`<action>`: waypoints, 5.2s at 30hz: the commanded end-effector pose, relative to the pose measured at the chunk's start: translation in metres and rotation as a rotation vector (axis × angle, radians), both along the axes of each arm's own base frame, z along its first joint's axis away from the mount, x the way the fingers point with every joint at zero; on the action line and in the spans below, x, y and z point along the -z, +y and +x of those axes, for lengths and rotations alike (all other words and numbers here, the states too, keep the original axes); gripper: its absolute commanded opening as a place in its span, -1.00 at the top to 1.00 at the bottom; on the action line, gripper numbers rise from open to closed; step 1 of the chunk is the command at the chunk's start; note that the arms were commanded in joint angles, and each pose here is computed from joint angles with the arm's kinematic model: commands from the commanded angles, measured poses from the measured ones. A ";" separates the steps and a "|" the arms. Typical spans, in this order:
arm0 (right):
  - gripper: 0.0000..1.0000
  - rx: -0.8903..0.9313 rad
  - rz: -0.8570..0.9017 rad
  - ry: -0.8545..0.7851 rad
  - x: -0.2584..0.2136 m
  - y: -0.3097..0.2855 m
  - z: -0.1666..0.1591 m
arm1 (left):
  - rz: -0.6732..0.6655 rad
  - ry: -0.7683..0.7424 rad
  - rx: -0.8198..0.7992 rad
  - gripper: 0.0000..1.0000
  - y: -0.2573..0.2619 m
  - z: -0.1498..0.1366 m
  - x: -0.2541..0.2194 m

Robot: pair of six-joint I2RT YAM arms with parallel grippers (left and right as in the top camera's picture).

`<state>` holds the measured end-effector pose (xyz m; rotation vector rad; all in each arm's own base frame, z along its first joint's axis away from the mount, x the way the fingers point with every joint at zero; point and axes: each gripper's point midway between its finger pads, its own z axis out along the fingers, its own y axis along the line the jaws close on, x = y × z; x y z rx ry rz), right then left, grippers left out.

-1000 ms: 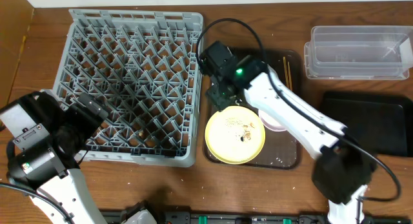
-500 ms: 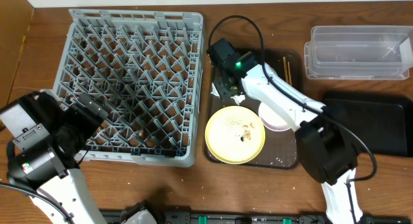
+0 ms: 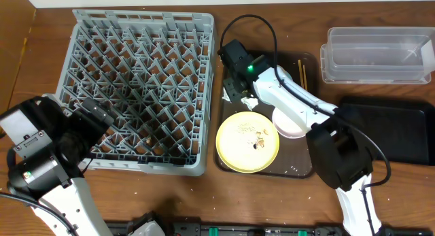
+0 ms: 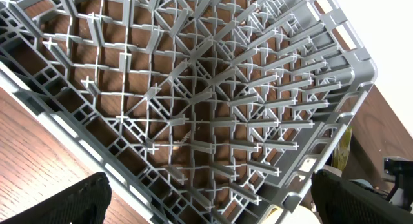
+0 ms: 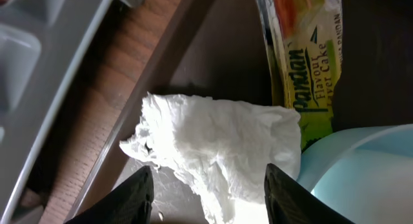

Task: Sort waste into correct bins and load items into the dishwasher
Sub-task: 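Carry the tissue to the clear plastic bin and release it, then grasp the yellow snack wrapper on the tray with the right gripper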

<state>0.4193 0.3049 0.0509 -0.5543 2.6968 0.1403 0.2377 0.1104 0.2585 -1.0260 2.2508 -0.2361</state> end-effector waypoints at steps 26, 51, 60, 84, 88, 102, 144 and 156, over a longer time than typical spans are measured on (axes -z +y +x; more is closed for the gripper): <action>0.98 0.079 0.066 -0.034 -0.033 -0.004 -0.007 | 0.015 -0.025 0.012 -0.99 0.000 0.002 -0.009; 0.97 0.890 0.127 -0.267 -0.170 -0.329 0.060 | 0.015 -0.025 0.012 -1.00 0.000 0.002 -0.009; -0.03 0.895 0.054 -0.285 -0.145 -0.393 0.079 | 0.015 -0.025 0.012 -1.00 0.000 0.002 -0.009; -0.50 0.033 0.406 -0.358 -0.194 -0.057 0.066 | 0.015 -0.025 0.012 -1.00 0.000 0.002 -0.009; -0.51 0.057 0.405 -0.272 -0.170 -0.035 0.073 | 0.015 -0.025 0.012 -1.00 0.000 0.002 -0.009; 0.08 0.139 0.293 -0.099 -0.072 0.020 0.067 | 0.015 -0.025 0.012 -1.00 0.000 0.002 -0.009; 0.42 0.309 -0.005 0.085 -0.010 -0.059 0.046 | 0.015 -0.025 0.012 -1.00 0.000 0.001 -0.009; -0.35 0.157 0.051 -0.019 -0.003 -0.016 0.066 | 0.015 -0.025 0.012 -1.00 0.000 0.002 -0.009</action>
